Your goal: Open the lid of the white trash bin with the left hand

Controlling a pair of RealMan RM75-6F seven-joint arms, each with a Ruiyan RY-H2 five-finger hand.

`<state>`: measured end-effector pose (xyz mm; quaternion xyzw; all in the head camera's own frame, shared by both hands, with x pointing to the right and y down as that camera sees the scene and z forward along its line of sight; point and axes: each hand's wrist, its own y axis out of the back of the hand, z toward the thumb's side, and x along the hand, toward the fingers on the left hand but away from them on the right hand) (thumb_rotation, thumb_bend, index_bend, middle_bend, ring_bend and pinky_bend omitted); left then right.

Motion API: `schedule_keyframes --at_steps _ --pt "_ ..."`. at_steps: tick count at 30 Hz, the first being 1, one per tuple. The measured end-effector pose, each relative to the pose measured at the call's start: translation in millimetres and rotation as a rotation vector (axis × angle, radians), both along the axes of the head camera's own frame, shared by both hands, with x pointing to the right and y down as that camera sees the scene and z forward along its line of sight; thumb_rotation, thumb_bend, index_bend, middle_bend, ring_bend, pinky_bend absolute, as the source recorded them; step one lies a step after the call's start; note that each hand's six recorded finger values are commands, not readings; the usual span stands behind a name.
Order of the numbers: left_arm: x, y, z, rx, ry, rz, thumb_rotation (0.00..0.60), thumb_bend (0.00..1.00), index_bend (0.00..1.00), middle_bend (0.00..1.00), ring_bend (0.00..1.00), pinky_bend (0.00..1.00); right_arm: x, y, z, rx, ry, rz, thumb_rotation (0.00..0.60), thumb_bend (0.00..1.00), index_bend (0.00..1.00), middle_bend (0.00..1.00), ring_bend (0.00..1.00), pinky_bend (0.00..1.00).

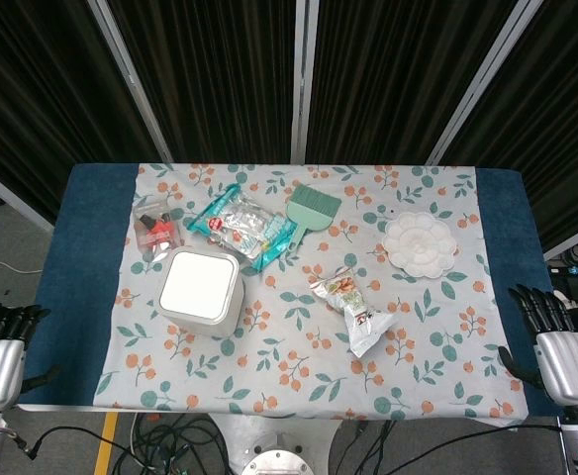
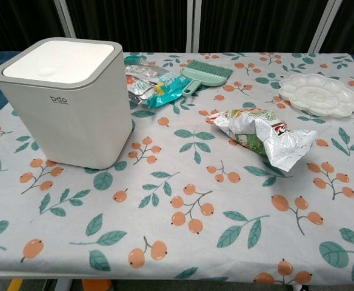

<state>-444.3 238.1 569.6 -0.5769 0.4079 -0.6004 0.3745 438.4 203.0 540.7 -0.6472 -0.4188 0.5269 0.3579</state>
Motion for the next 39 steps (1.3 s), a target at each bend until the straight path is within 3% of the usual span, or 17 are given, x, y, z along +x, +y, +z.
schedule_keyframes --at_steps 10,13,19,23,29,34,39 --pt "10 -6 -5 0.014 0.053 0.047 0.6 0.0 0.22 0.18 0.15 0.0 1 -3 -5 0.015 0.007 -0.003 0.6 0.26 0.0 0.03 0.0 0.0" --pt "22 -14 -10 0.031 0.116 0.111 0.6 0.0 0.22 0.18 0.15 0.0 0 -6 -13 0.038 0.024 -0.01 0.6 0.26 0.0 0.03 0.0 0.0" --pt "66 -38 -16 0.028 0.265 0.327 0.6 0.0 0.22 0.18 0.15 0.0 -6 -15 -30 0.067 0.053 -0.032 0.6 0.25 0.0 0.02 0.0 0.0" --pt "104 -52 -12 -0.013 0.36 0.485 0.6 0.0 0.22 0.18 0.15 0.0 -10 -21 -34 0.07 0.059 -0.041 0.6 0.25 0.0 0.02 0.0 0.0" --pt "143 -70 5 -0.069 0.386 0.617 0.6 0.0 0.22 0.18 0.15 0.0 -11 -24 -29 0.052 0.06 -0.04 0.6 0.25 0.0 0.02 0.0 0.0" --pt "162 -78 21 -0.121 0.405 0.653 0.6 0.0 0.22 0.18 0.15 0.0 -10 -24 -26 0.043 0.061 -0.042 0.6 0.25 0.0 0.02 0.0 0.0" --pt "166 -75 43 -0.217 0.41 0.646 0.6 0.0 0.22 0.18 0.15 0.0 -8 -23 -23 0.041 0.054 -0.036 0.6 0.25 0.0 0.02 0.0 0.0"
